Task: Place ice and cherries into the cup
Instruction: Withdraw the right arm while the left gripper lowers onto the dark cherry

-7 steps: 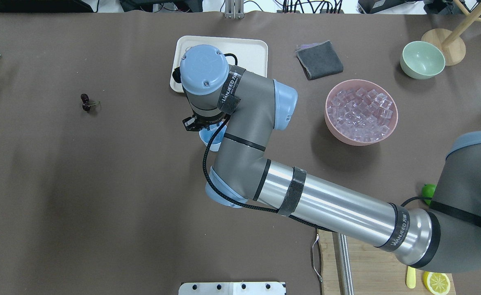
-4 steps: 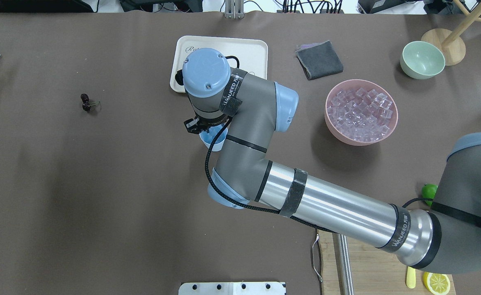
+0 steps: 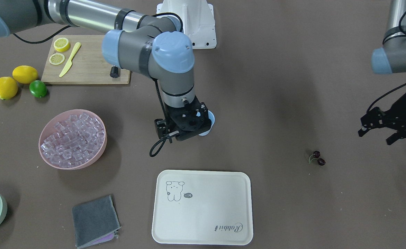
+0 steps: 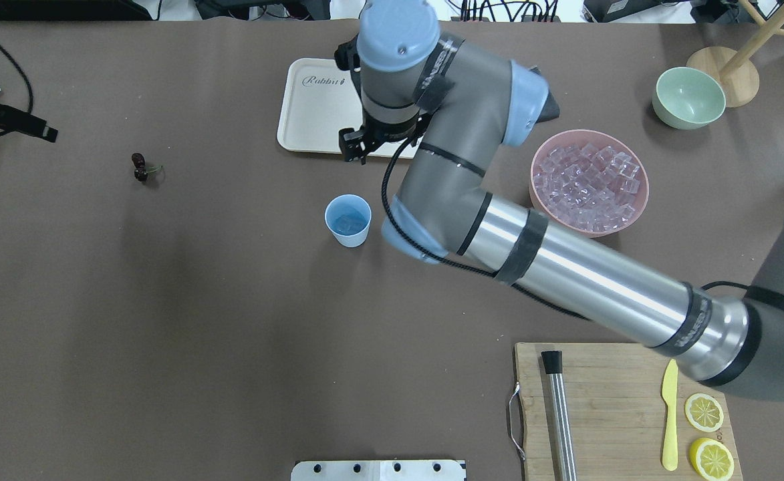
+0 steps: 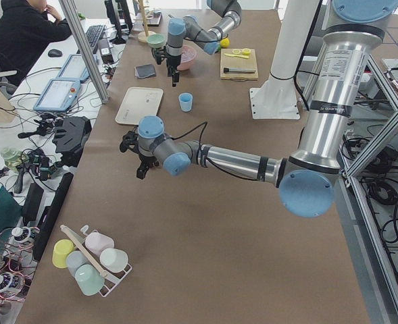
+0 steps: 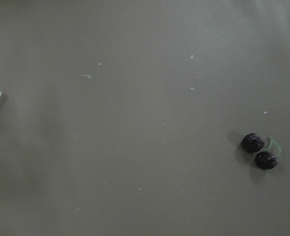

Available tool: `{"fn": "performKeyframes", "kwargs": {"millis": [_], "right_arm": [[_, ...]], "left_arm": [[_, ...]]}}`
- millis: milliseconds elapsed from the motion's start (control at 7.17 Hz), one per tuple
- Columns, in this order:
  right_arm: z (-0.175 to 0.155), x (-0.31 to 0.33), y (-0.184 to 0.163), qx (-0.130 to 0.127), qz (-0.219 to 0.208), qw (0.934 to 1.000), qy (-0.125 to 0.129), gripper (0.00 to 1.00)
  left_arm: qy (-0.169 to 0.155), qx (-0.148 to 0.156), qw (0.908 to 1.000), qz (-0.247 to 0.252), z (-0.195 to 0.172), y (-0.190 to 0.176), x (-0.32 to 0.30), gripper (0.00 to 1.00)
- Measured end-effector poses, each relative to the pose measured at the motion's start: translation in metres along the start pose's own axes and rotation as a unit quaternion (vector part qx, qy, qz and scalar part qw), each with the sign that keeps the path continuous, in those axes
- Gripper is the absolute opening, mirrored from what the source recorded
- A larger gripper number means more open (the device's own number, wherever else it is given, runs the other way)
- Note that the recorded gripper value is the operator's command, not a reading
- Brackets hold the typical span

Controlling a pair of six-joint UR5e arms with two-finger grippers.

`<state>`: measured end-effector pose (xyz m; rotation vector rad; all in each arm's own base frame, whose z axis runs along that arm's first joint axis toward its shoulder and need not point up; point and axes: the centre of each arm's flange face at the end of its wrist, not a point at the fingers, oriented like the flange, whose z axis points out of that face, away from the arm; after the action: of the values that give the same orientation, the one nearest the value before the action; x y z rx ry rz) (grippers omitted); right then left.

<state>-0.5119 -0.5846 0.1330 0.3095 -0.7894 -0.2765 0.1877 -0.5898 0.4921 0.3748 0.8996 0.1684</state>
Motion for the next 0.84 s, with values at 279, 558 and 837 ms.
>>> {"fn": "performKeyframes", "kwargs": {"millis": [279,558,837], "right_arm": [[-0.044,0.178,-0.010,-0.011,-0.026,0.9993,-0.023,0.90],[-0.073,0.372,0.036,-0.020,-0.088,0.9957,-0.021,0.91],[-0.110,0.517,0.105,-0.013,-0.124,0.9918,-0.026,0.91]], "left_arm": [[-0.009,-0.016,0.9998,0.003,0.066,-0.010,0.076,0.97],[-0.011,-0.024,0.9996,0.007,0.101,-0.007,0.101,0.97],[-0.012,-0.027,0.9995,0.006,0.110,-0.003,0.103,0.97]]}}
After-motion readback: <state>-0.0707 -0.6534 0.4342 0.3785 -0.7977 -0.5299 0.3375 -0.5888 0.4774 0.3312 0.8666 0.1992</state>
